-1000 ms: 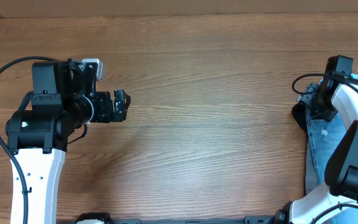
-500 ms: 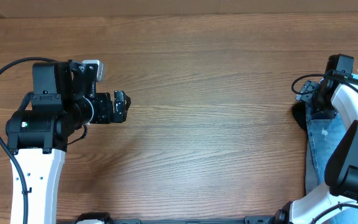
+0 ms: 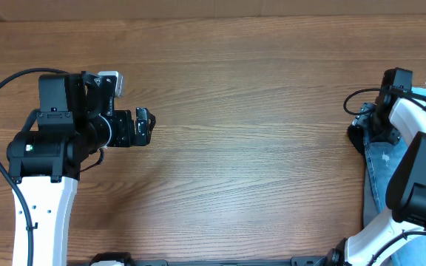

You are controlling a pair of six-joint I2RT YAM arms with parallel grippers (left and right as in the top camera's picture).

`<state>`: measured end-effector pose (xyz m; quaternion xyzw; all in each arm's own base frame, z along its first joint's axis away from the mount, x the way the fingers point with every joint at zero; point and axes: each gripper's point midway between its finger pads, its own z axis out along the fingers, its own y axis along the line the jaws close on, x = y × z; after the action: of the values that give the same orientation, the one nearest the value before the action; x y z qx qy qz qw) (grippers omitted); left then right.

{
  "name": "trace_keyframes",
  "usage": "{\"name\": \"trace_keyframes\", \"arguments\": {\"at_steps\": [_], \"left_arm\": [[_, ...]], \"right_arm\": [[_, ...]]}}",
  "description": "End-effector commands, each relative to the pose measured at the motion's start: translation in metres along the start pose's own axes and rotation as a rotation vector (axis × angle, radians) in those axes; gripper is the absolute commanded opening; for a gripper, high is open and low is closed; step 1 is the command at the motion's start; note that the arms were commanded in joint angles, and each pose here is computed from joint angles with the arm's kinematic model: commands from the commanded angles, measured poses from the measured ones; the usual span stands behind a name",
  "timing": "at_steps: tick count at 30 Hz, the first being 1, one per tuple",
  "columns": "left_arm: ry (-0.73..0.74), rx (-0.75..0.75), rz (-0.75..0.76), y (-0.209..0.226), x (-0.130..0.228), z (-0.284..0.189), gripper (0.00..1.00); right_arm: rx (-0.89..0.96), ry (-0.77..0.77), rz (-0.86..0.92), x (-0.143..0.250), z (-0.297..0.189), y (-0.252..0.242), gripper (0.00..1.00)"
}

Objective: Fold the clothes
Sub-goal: 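Reach the right gripper into the clothes pile and grasp the jeans waistband, then lift the light-blue jeans from the pile with the right gripper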

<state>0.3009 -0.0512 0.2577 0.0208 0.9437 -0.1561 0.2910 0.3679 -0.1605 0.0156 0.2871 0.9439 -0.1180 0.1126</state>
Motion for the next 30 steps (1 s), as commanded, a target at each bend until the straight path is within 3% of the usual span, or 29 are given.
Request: {"name": "trace_keyframes", "arguments": {"at_steps": [1, 3, 8, 10, 24, 30], "left_arm": [[-0.026, 0.016, 0.032, -0.004, -0.007, -0.007, 1.0], [-0.026, 0.016, 0.032, -0.004, -0.007, -0.007, 1.0], [-0.025, 0.016, 0.032, -0.004, -0.007, -0.006, 1.0], [-0.025, 0.016, 0.032, -0.004, -0.007, -0.006, 1.0], [-0.024, 0.016, 0.052, -0.004, -0.007, -0.006, 1.0], [-0.023, 0.016, 0.052, -0.004, -0.007, -0.006, 1.0]], "right_arm": [[0.003, -0.003, -0.025, -0.001, 0.0, 0.009, 0.72], [0.04, -0.012, -0.021, -0.002, -0.001, 0.003, 0.64], [0.11, -0.014, 0.055, -0.001, -0.005, -0.01, 0.15], [0.107, -0.023, 0.091, -0.005, -0.012, -0.012, 0.05], [-0.048, -0.326, 0.256, -0.076, -0.143, -0.026, 0.05], [-0.065, -0.38, 0.301, -0.081, -0.167, -0.039, 0.05]]}}
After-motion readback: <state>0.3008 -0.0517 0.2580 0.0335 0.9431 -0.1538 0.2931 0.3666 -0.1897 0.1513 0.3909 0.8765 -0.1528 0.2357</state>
